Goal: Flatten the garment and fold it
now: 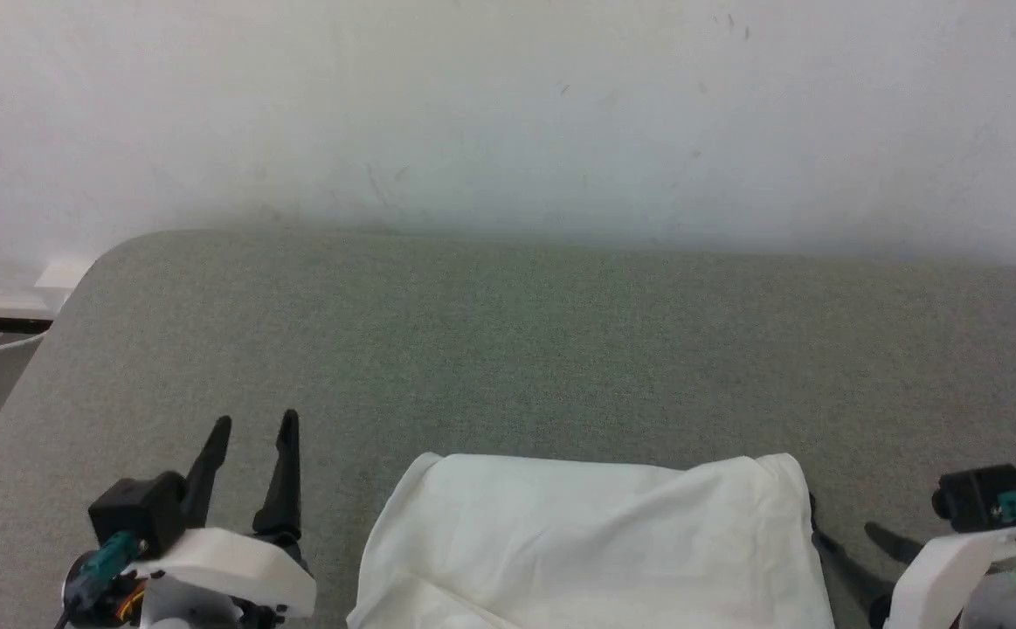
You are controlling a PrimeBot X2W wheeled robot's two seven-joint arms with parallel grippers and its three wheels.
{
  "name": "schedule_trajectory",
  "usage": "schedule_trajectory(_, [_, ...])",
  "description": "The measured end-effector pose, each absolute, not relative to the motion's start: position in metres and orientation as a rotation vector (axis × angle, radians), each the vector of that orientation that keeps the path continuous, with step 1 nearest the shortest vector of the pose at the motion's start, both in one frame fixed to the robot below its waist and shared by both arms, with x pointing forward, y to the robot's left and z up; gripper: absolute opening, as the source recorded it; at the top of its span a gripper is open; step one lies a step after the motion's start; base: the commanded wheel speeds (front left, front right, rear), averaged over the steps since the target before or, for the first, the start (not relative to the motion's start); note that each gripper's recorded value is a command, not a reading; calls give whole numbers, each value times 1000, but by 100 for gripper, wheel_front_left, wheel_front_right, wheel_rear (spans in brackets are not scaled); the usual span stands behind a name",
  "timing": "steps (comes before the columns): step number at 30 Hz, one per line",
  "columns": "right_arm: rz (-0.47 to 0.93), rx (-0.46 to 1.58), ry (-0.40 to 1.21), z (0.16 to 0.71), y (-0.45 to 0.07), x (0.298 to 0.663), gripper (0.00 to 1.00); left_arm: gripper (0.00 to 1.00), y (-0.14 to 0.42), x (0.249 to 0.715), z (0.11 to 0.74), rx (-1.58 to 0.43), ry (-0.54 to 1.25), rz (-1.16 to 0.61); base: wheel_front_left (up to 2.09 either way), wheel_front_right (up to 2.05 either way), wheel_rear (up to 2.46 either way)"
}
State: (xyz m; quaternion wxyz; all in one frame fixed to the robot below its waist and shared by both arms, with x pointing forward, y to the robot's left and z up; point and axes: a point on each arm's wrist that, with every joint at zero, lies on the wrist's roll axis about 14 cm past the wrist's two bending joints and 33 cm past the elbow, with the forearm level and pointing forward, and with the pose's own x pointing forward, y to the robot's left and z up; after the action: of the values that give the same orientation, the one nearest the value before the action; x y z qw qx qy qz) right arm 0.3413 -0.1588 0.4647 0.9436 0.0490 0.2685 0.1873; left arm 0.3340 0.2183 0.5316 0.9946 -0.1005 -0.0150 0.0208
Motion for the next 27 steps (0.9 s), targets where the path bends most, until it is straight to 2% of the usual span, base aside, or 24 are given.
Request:
schedule_trajectory(7, [257, 196, 636, 422, -153, 327, 100, 100, 245, 309, 546, -170, -159, 220, 0, 0, 0])
schedule_trajectory(12, [195, 223, 708, 399, -154, 321, 100, 100, 246, 299, 542, -107, -171, 225, 0, 0, 0])
schedule_trajectory(25, [206, 244, 793, 370, -134, 338, 100, 100, 250, 306, 530, -72, -148, 229, 0, 0, 0])
schedule_trajectory(26, [216, 243, 796, 368, -131, 339, 70, 100, 250, 307, 528, -72, -144, 229, 0, 0, 0])
schedule_trajectory(27, [223, 242, 796, 367, -129, 340, 30, 100, 249, 309, 527, -72, -142, 226, 0, 0, 0])
